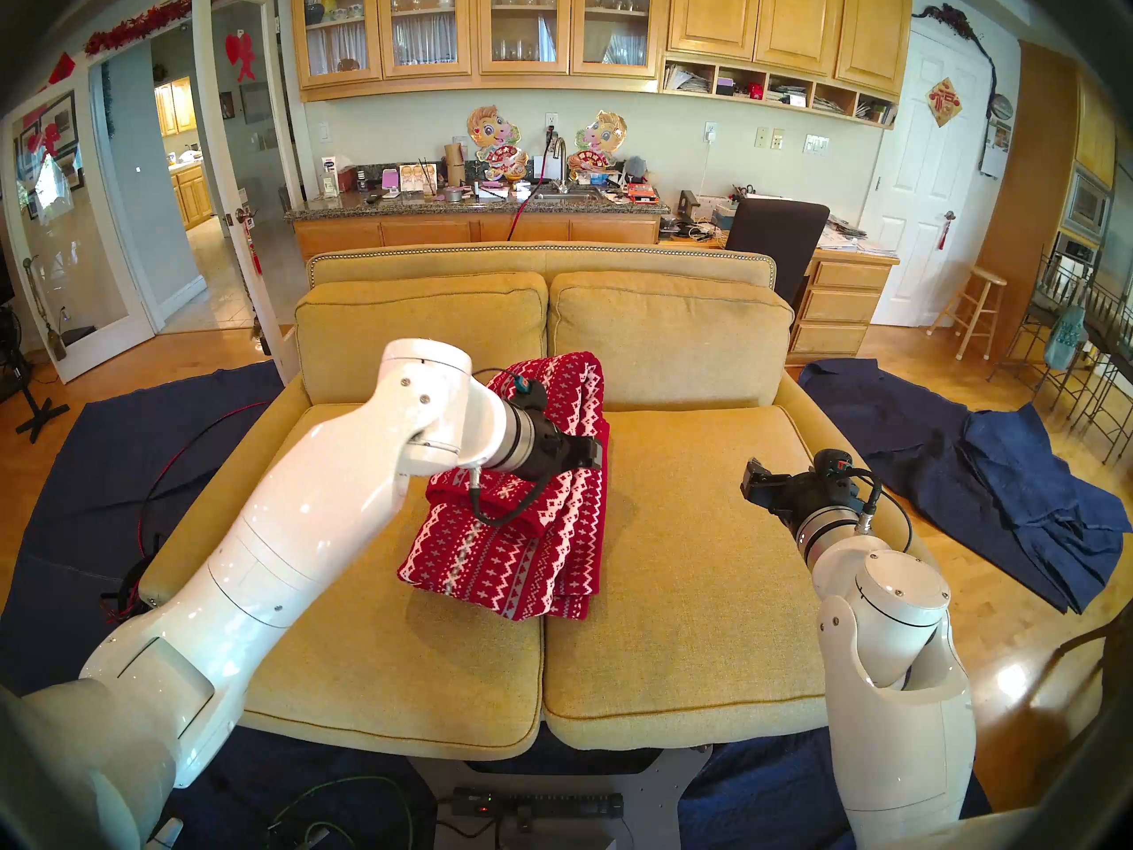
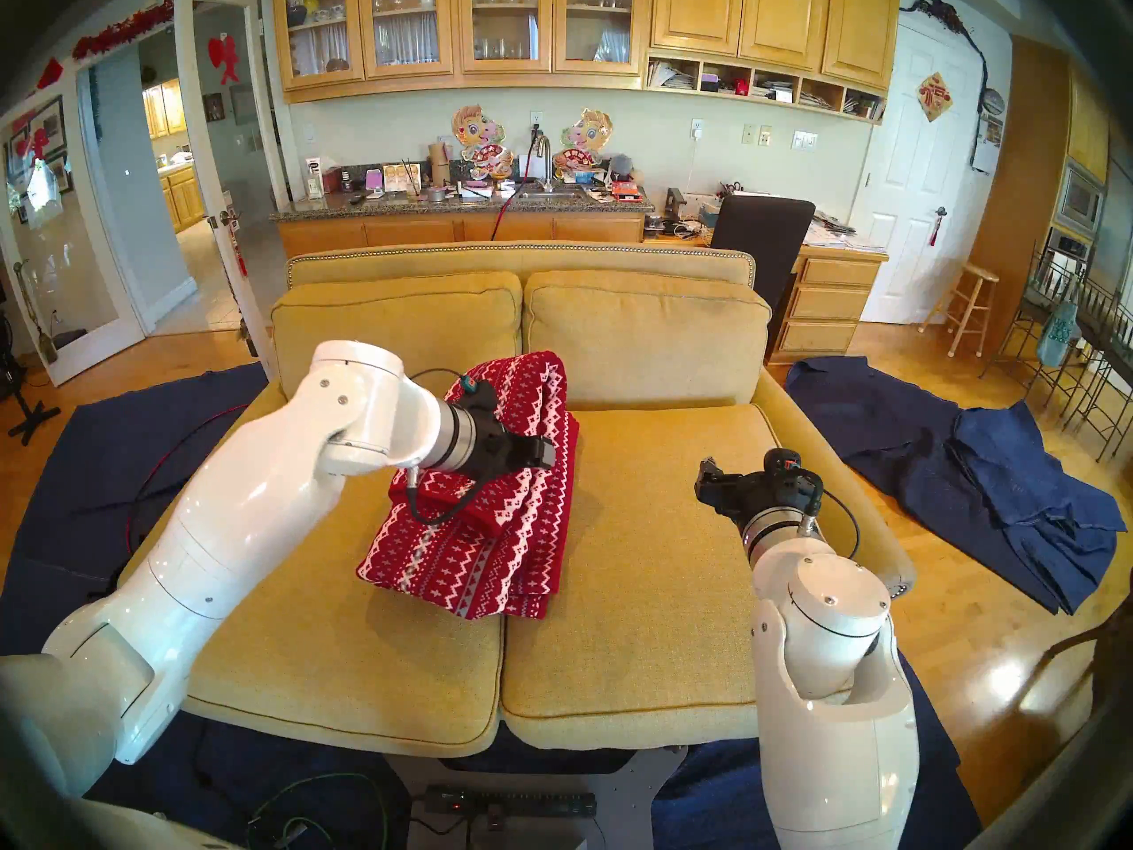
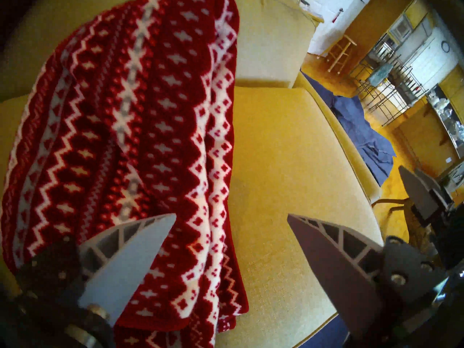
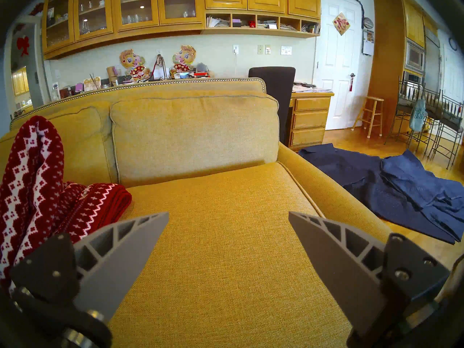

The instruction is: Fold the blanket in half twice

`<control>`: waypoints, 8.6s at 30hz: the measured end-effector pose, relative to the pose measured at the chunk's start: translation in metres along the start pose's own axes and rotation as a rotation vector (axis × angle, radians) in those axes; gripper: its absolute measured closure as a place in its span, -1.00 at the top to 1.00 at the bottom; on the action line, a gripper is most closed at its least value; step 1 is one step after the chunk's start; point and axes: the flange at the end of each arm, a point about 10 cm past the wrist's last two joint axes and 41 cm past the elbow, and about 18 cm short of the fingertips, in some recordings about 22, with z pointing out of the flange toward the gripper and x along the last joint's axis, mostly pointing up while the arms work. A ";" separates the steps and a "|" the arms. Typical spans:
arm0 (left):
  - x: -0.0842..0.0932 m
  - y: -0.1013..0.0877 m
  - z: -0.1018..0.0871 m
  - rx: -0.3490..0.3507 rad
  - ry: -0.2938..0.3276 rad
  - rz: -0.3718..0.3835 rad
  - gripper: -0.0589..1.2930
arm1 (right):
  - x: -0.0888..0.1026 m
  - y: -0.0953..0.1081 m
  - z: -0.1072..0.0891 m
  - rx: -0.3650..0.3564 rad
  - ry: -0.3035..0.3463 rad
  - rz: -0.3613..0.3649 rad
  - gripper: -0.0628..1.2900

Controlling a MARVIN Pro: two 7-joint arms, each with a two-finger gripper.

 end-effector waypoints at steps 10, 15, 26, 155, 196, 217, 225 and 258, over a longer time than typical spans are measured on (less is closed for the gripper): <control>0.016 -0.025 0.012 0.086 0.009 -0.023 0.84 | 0.000 0.000 0.000 0.000 0.000 0.000 0.92; 0.027 -0.028 0.016 0.112 0.026 -0.028 0.84 | 0.000 0.000 0.000 0.000 0.000 0.000 0.92; 0.061 -0.014 -0.004 0.032 0.103 -0.034 0.84 | 0.000 0.000 0.000 0.000 -0.001 0.000 0.92; -0.024 -0.052 0.175 0.162 0.189 0.320 0.88 | 0.000 0.000 0.000 0.000 0.000 0.000 0.92; 0.006 -0.070 0.109 -0.011 0.241 0.245 0.88 | -0.001 0.000 0.000 0.000 -0.003 0.000 0.92; 0.035 -0.052 0.032 -0.143 0.299 0.227 0.88 | -0.001 0.000 0.000 0.000 -0.002 0.000 0.92; 0.039 -0.049 0.032 -0.030 0.276 0.187 0.88 | 0.000 0.000 0.000 0.000 -0.002 0.000 0.92; 0.078 -0.027 0.084 0.101 0.298 0.097 0.88 | 0.000 0.000 0.000 0.000 -0.002 0.000 0.92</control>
